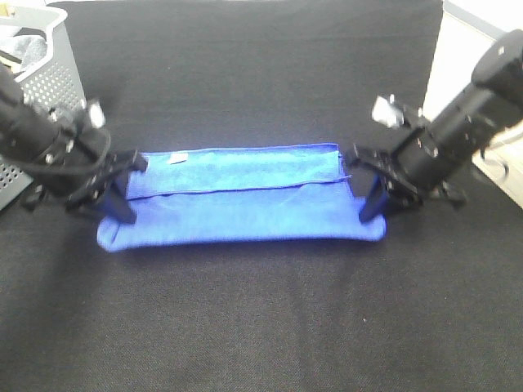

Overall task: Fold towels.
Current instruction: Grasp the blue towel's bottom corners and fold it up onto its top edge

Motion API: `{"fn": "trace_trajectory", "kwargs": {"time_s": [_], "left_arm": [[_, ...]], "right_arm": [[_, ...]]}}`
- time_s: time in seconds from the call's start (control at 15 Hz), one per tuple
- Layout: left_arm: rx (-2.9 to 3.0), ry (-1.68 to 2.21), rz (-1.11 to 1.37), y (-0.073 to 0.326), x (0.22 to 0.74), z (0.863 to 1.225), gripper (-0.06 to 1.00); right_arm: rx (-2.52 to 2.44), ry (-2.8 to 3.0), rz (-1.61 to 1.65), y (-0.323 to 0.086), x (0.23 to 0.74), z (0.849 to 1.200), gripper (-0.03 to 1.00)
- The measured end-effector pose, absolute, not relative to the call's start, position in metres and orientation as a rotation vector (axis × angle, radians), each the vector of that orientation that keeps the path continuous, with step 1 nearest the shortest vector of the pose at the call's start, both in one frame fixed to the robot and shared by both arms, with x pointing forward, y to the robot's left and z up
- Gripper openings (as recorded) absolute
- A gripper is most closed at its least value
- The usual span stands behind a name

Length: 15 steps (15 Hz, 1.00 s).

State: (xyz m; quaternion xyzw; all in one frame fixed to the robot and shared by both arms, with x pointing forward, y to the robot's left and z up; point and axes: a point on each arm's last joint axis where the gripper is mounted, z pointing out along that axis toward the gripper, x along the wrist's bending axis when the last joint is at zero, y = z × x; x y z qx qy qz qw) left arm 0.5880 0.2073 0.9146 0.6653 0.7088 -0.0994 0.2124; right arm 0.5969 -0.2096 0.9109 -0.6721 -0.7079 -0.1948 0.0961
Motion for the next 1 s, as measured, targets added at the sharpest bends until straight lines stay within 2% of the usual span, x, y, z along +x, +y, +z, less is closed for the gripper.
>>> {"fn": "trace_trajectory", "kwargs": {"time_s": [0.13, 0.53, 0.8, 0.93, 1.0], "left_arm": [[1.81, 1.964, -0.219, 0.208, 0.597, 0.92, 0.03], [1.727, 1.845, -0.036, 0.2, 0.664, 0.939, 0.03], [1.729, 1.832, -0.018, 0.195, 0.695, 0.918, 0.03], [1.741, 1.846, -0.032, 0.194, 0.703, 0.901, 0.04], [1.741, 1.851, -0.036, 0.194, 0.704, 0.899, 0.14]], "right_arm": [[-1.992, -2.114, -0.618, -0.208, 0.607, 0.917, 0.0], [-1.967, -2.231, -0.779, -0.198, 0.681, 0.929, 0.0], [-1.971, -2.244, -0.829, -0.194, 0.712, 0.918, 0.0], [-1.967, -2.231, -0.788, -0.193, 0.716, 0.902, 0.01], [-1.962, -2.229, -0.766, -0.193, 0.715, 0.897, 0.1]]}}
